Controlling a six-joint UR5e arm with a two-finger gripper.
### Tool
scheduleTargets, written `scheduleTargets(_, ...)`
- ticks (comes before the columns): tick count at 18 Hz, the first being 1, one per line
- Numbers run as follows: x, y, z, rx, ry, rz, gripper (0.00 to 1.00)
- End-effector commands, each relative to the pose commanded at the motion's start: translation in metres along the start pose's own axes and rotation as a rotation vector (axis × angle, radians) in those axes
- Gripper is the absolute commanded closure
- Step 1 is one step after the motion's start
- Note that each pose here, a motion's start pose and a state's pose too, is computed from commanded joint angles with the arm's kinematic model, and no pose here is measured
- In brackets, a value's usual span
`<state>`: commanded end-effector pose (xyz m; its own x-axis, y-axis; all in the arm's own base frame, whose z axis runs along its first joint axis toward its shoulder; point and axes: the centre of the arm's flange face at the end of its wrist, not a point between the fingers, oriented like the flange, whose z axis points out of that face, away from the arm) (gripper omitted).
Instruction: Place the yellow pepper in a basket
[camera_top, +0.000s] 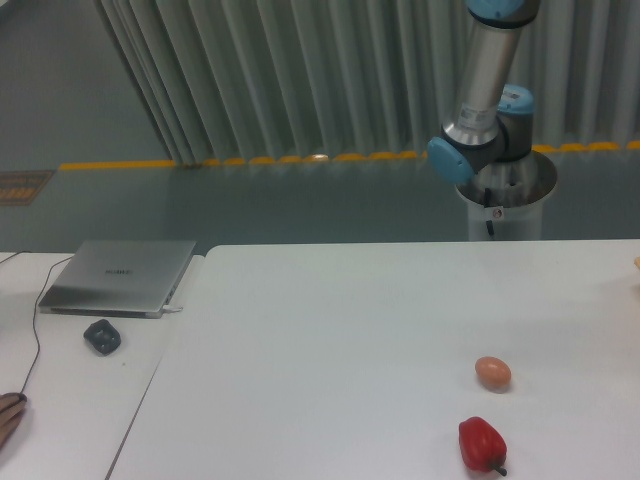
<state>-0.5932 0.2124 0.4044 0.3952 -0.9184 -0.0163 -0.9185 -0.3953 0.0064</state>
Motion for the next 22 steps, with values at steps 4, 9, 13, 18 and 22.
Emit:
scheduleTargets(4,0.003,0.015,0.020,-0.006,-0.002,-0.012,0.55)
scheduleTargets(9,0.007,0.024,0.032,-0.009,-0.003,-0.028,0.33)
scheduleTargets(13,0.010,0.031,0.035,-0.006,-0.005,-0.044,0.00)
scheduleTargets(18,0.010,0.030,0.033,-0.009,-0.006,-0.047,0.00)
scheduleTargets(22,0.006,0.024,0.030,0.002,-0.028,-0.079,0.00)
